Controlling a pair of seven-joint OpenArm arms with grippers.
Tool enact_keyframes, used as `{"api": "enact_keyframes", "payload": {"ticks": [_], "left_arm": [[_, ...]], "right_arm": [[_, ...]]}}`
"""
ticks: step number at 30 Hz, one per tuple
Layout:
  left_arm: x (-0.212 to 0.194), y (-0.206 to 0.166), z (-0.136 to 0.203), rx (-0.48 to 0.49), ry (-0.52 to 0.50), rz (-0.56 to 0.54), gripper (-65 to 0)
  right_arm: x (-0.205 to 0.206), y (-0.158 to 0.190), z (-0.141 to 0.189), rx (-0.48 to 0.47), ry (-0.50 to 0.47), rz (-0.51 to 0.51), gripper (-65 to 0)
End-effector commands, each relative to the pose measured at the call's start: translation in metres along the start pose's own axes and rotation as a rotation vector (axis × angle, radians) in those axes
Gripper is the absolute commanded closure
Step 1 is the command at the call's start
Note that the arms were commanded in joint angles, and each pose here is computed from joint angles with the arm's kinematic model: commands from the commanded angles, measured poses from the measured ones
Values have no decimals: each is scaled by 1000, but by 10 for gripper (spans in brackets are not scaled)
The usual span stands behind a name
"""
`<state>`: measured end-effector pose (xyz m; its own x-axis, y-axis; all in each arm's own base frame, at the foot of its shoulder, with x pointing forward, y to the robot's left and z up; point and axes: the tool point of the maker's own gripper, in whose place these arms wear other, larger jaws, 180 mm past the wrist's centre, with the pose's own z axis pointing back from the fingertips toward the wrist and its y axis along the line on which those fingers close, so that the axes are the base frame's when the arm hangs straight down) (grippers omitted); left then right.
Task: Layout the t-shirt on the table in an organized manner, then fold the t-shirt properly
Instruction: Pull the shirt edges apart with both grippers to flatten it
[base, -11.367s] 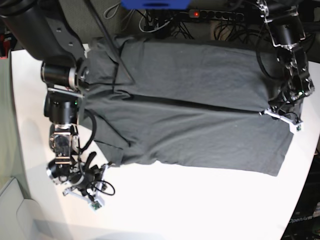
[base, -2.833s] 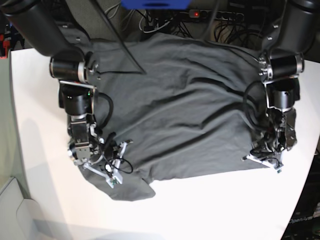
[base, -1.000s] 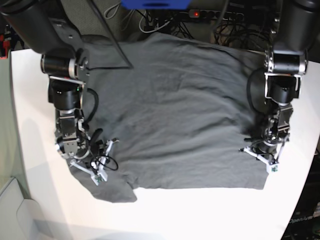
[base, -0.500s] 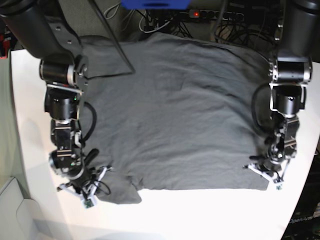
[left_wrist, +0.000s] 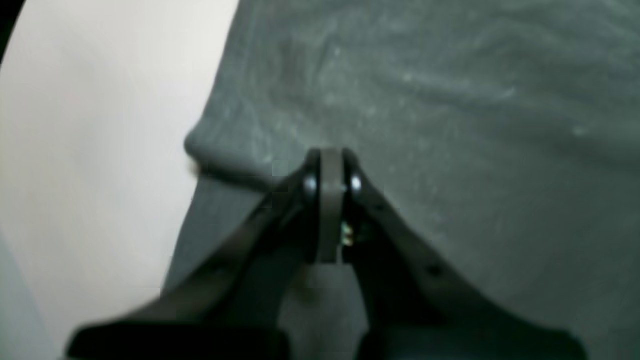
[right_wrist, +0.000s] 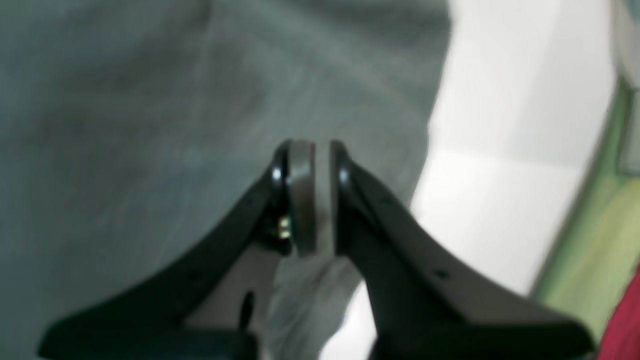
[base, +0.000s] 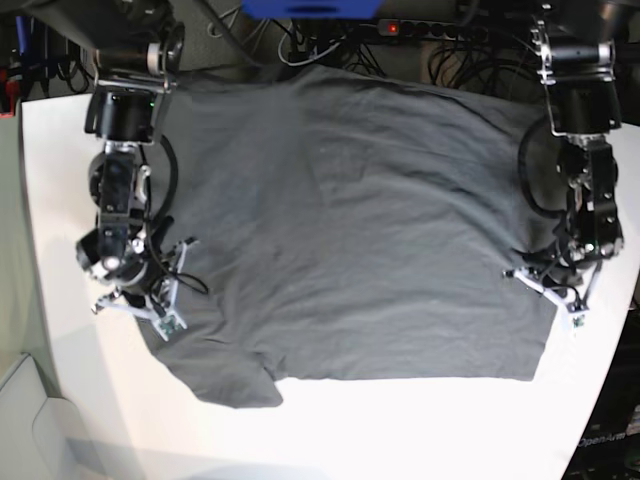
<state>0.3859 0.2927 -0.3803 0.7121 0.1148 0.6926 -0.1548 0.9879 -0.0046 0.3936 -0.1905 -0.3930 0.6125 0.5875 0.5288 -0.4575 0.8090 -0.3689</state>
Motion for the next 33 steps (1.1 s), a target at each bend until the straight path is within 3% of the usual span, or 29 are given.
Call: {"api": "enact_keyframes", "payload": {"ticks": [1, 9, 15, 26, 33], "left_arm": [[9, 5, 3, 9, -26, -8, 0], [-20, 1, -5, 1, 35, 6, 0], [-21, 2, -6, 1, 39, 14, 0], [-13, 6, -13, 9, 10, 32, 0], [-20, 9, -17, 14, 30, 41, 0]], "right_arm": [[6, -17, 5, -37, -26, 4, -69], [-1, -4, -23, 55, 12, -32, -69], [7, -14, -42, 99, -20, -136, -69], [14, -71, -63, 13, -51, -276, -69], [24, -94, -50, -54, -94, -255, -69]]}}
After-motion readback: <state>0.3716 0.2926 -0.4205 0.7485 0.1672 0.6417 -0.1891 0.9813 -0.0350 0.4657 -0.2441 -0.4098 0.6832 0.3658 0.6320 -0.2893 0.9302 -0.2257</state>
